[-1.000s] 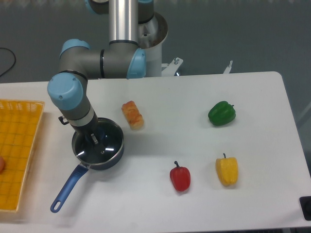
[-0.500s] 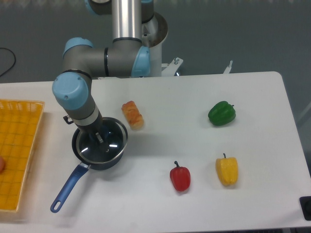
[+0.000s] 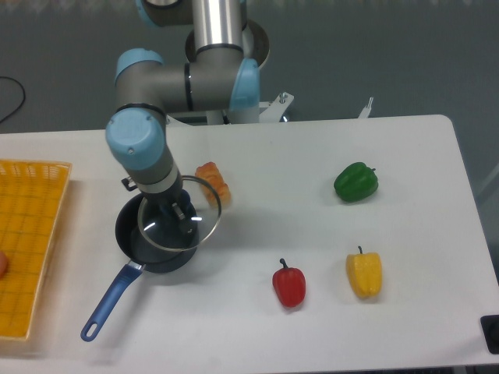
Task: Open the lid
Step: 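Lift the glass lid off the saucepan and carry it aside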
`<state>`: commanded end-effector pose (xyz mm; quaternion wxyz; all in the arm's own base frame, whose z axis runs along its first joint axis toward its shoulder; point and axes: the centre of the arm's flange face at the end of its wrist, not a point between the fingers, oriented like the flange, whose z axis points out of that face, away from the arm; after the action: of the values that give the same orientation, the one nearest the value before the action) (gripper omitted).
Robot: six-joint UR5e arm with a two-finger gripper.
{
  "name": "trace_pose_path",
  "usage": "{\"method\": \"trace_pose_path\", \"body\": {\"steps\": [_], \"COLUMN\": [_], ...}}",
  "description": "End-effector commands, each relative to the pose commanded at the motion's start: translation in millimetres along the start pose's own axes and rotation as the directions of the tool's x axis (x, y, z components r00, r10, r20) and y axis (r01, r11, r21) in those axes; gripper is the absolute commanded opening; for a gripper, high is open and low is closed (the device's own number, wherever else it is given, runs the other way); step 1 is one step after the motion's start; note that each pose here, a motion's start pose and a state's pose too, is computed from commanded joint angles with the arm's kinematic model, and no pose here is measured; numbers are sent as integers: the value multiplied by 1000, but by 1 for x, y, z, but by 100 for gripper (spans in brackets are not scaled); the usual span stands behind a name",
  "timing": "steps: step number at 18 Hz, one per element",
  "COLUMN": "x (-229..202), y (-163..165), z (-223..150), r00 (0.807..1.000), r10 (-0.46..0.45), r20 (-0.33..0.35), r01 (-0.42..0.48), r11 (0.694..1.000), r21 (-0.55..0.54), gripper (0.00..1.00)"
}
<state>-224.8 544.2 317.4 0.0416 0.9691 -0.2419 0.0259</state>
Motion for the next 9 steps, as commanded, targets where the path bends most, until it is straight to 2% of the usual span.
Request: {"method": "trace_pose_path", "body": {"steps": [9], "x": [-38], "y": [62], "z": [-5], "r00": [1000], "r10": [-5], "r20": [-23], "r01": [5], "r11": [1000], "r21": [9], "gripper": [57]}}
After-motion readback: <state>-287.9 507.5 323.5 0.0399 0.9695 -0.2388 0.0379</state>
